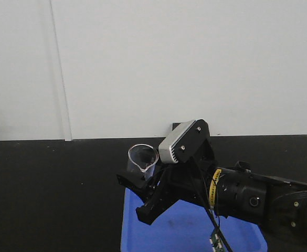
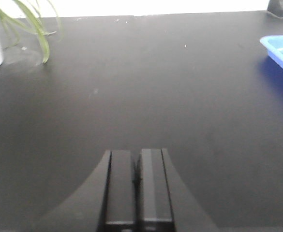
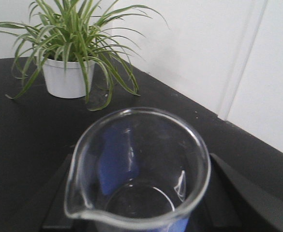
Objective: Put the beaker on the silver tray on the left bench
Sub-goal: 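Hold the beaker raised in the right gripper while the base drives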
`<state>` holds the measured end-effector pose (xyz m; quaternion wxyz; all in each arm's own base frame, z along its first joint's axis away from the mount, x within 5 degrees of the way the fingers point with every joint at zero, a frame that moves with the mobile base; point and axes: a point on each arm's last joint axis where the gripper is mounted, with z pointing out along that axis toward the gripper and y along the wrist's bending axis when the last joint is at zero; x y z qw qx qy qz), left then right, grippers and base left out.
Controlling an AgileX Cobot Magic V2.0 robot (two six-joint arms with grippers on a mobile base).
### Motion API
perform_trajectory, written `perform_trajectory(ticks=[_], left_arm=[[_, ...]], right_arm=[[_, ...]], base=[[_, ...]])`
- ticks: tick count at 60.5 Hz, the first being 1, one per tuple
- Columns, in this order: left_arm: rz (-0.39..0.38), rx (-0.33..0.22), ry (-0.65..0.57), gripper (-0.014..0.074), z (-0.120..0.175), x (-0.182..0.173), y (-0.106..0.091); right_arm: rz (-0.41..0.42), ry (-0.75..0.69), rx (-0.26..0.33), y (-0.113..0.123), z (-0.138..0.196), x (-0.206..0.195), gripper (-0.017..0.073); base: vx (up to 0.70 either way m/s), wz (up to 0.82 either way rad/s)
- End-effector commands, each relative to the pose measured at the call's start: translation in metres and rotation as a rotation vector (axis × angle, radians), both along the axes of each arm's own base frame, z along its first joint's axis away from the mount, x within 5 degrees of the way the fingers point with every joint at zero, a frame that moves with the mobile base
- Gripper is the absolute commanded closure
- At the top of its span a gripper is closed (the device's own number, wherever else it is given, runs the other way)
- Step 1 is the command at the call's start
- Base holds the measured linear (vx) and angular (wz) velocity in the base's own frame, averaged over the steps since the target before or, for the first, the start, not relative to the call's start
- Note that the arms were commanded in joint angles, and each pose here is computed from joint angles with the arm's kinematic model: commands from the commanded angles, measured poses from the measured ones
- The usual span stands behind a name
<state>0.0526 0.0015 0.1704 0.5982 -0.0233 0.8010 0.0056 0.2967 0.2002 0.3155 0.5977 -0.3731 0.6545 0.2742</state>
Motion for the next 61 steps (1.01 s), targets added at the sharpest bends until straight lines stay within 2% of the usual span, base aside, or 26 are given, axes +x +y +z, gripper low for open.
perform_trajectory(ticks=[1,61], left_arm=[[0.003,-0.005,-0.066,0.0592,0.0009,0.0019,0.0002],[0.003,-0.005,-0.066,0.0592,0.0009,0.0019,0.0002]], right_arm=[[0.021,-0.062,0.083,-0.0016,0.029,-0.0066,0.0571],[0.021,-0.062,0.083,-0.0016,0.029,-0.0066,0.0571]], base=[[-0.23,0.03],[-0.26,0.04]])
